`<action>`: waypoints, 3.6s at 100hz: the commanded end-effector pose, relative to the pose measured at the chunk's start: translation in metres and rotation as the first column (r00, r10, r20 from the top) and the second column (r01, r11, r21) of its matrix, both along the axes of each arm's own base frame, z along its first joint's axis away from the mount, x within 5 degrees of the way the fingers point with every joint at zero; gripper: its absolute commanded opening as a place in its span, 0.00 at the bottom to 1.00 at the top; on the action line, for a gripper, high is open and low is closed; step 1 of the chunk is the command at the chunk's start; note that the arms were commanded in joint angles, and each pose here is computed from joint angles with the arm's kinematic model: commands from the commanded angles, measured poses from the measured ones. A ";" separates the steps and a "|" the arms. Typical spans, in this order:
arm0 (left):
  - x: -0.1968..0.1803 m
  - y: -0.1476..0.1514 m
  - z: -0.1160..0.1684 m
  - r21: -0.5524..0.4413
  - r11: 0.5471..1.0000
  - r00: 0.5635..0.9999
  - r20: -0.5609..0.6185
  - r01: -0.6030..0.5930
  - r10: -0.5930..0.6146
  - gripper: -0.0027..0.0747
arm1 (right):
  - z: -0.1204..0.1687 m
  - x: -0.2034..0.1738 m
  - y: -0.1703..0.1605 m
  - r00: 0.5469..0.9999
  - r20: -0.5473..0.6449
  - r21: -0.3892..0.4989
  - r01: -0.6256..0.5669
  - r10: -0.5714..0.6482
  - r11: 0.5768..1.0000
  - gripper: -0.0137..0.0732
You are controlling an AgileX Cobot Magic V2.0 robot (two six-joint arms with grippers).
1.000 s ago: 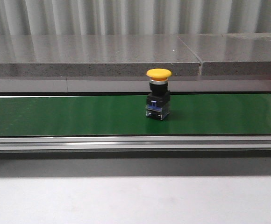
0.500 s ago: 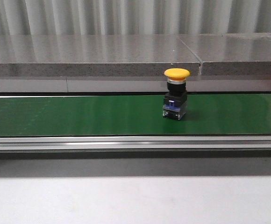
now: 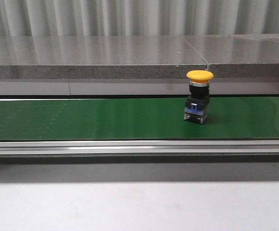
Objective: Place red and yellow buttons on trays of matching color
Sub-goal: 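Lower the right gripper onto the yellow button at the belt end and grasp, then carry the yellow button into the yellow tray and open the right gripper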
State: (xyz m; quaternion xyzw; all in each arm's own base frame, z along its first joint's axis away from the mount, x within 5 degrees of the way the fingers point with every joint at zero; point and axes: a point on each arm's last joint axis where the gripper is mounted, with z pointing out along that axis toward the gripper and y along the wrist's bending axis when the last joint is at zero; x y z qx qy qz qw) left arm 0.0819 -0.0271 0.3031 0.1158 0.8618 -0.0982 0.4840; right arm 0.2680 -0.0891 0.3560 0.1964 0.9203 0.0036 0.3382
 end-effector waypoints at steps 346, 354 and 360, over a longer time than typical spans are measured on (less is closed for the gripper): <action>0.002 -0.001 0.014 -0.028 1.000 0.996 0.085 -0.002 0.005 0.01 | -0.018 -0.033 -0.067 0.931 0.026 0.064 0.361 -0.363 0.930 0.48; 0.002 -0.001 0.014 -0.028 1.000 0.996 0.085 -0.002 0.005 0.01 | -0.024 -0.037 -0.078 0.915 0.038 0.060 0.399 -0.401 0.915 0.48; 0.002 -0.001 0.014 -0.028 1.000 0.996 0.085 -0.002 0.005 0.01 | -0.032 -0.036 -0.084 0.909 0.029 0.062 0.415 -0.417 0.908 0.48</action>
